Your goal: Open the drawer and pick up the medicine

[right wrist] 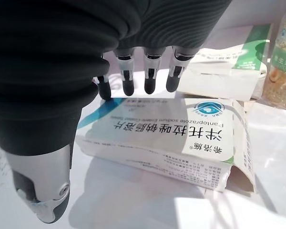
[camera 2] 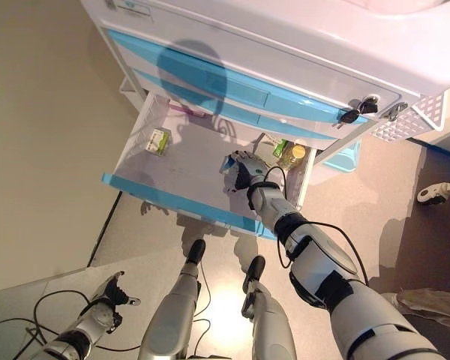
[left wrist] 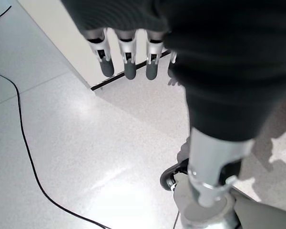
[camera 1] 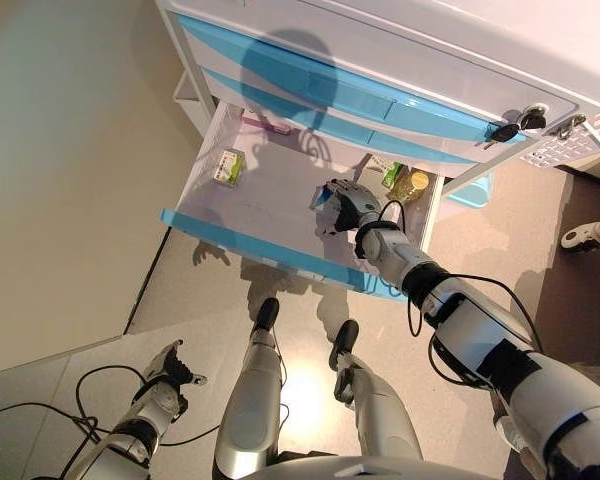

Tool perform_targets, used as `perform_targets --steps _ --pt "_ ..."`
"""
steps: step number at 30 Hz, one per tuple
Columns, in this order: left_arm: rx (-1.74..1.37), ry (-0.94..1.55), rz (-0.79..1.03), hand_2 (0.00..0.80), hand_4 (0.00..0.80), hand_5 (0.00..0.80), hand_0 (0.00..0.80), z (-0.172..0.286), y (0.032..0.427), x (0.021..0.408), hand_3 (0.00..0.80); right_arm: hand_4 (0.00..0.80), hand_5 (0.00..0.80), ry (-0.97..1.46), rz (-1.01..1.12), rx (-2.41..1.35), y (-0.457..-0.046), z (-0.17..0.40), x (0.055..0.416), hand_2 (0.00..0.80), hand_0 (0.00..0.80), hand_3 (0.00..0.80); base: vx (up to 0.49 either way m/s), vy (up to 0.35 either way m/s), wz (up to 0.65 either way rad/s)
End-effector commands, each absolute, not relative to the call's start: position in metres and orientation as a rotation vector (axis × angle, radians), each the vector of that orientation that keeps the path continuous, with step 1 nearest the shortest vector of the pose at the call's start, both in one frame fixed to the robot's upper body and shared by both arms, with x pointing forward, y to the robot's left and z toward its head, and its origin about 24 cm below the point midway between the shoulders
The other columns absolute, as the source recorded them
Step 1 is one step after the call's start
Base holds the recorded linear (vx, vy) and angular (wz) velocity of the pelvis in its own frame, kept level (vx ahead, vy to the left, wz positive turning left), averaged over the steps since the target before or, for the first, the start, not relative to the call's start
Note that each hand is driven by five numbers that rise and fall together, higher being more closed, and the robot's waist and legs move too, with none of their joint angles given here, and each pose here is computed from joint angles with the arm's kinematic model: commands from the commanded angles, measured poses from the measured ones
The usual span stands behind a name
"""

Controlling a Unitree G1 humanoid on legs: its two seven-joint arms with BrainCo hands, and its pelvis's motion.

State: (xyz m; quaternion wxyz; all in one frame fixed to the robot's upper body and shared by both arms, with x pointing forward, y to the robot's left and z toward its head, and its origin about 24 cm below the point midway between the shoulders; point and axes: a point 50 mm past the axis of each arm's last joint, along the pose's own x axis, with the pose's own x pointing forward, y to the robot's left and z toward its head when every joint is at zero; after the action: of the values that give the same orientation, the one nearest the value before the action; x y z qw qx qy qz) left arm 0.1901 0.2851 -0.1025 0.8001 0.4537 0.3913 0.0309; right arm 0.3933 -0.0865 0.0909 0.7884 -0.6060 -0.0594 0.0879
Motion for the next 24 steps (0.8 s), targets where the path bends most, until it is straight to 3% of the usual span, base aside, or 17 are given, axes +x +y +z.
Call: perform_targets --steps 1,11,12,13,14,24 --pt "0.971 0.856 0.090 0.000 0.000 0.000 0.000 -0.1023 0.2915 0.1868 0.000 0.000 0.000 -0.076 0.127 -1.375 -0.1056 0.0981 0.4011 0.000 0.000 0.000 0.000 0.000 0.00" --pt "0.973 0.853 0.083 0.000 0.000 0.000 0.000 -0.1025 0.2902 0.1873 0.000 0.000 0.000 -0.065 0.115 -1.390 -0.1108 0.0983 0.4019 0.000 0.000 0.000 0.000 0.000 0.00" --pt "0.972 0.858 0.083 0.000 0.000 0.000 0.000 -0.1031 0.2901 0.1865 0.000 0.254 0.254 -0.062 0.115 -1.386 -0.1111 0.0972 0.4015 0.254 0.254 0.254 0.000 0.000 0.00" --pt "0.972 0.858 0.083 0.000 0.000 0.000 0.000 -0.1031 0.2901 0.1865 0.000 0.254 0.254 -0.062 0.115 -1.386 -0.1111 0.0972 0.4015 0.254 0.254 0.254 0.000 0.000 0.00" --pt "0.971 0.859 0.084 0.000 0.000 0.000 0.000 -0.1032 0.2902 0.1865 0.000 0.800 0.800 -0.062 0.115 -1.388 -0.1116 0.0971 0.4014 0.800 0.800 0.800 0.000 0.000 0.00" --pt "0.961 0.862 0.081 0.000 0.000 0.000 0.000 -0.1046 0.2877 0.1862 0.000 0.800 0.800 -0.054 0.113 -1.392 -0.1149 0.0951 0.4008 0.800 0.800 0.800 0.000 0.000 0.00"
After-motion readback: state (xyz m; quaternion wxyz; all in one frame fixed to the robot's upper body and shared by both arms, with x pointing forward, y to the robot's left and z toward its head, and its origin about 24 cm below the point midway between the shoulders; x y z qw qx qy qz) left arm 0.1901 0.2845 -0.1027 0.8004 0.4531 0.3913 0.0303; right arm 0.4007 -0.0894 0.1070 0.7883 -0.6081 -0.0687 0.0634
